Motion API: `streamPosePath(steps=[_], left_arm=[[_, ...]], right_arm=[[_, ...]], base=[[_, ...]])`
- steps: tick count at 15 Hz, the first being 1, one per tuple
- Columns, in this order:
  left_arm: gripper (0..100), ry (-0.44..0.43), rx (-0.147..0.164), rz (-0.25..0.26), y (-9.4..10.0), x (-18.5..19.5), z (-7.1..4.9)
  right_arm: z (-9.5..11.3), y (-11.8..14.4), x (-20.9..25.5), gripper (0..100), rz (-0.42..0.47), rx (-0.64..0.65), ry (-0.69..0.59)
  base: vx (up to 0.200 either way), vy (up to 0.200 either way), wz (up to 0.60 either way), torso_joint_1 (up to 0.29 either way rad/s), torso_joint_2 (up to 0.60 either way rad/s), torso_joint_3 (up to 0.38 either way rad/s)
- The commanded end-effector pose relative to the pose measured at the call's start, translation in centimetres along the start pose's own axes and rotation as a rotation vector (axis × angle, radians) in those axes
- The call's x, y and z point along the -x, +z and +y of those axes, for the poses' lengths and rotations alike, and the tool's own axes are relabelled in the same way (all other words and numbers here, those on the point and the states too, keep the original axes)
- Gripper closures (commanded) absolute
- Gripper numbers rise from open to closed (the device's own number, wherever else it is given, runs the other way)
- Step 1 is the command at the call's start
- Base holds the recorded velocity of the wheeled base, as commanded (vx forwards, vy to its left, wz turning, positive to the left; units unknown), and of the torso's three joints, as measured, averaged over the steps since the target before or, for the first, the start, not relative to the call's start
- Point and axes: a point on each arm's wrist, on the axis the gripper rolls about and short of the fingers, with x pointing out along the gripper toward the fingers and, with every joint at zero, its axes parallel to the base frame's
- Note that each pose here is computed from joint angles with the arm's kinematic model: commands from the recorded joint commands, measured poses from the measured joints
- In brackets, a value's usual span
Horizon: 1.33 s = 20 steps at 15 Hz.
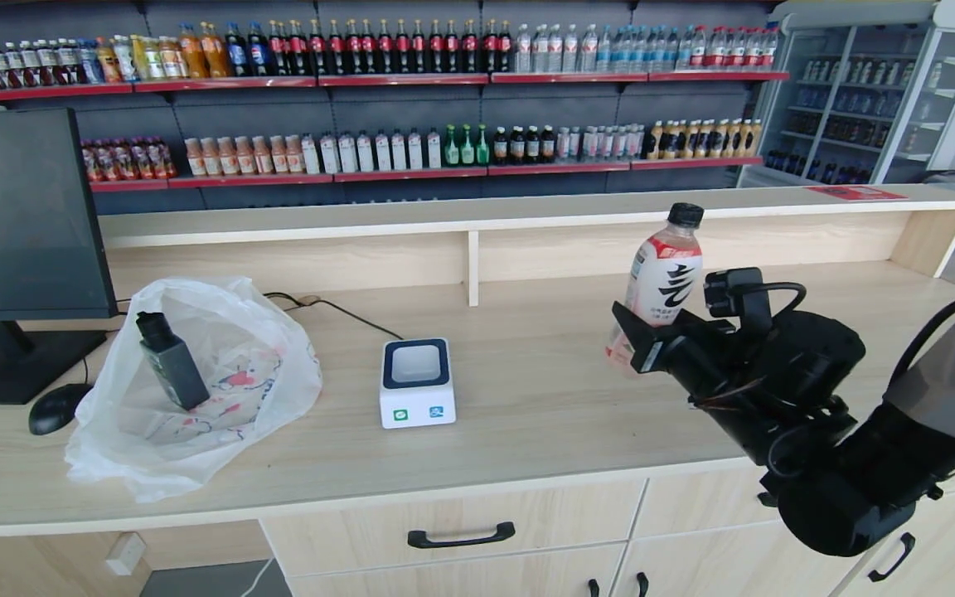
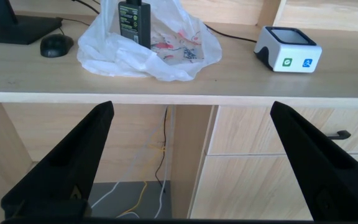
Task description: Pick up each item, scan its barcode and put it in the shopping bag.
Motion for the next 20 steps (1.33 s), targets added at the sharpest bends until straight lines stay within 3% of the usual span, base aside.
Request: streamPosePath(steps=[1, 8, 16, 20], left_arm=[[0, 0.001, 0.001, -0.001, 0.0, 0.0, 0.0], [0, 0.001, 0.002, 0.001, 0.0, 0.0, 0.0], [0, 0.001, 0.001, -0.001, 0.0, 0.0, 0.0], [0, 0.001, 0.002, -0.001, 0.0, 0.0, 0.0]], right_arm=[[0.9, 1.9, 1.0, 100, -0.039, -0.008, 0.029], [4.3, 4.7, 4.8, 100, -0.07, -0.04, 0.149], [5.5, 6.4, 8.9, 100, -0.077, -0.061, 0.228], [8.5, 6.7, 10.2, 100, -0.075, -0.102, 0.353]], base=[[0.0, 0.0, 0.0, 0.0, 0.0, 0.0], [0.0, 0.0, 0.0, 0.0, 0.0, 0.0], [0.0, 0.0, 0.0, 0.0, 0.0, 0.0], [0.0, 0.0, 0.0, 0.0, 0.0, 0.0]])
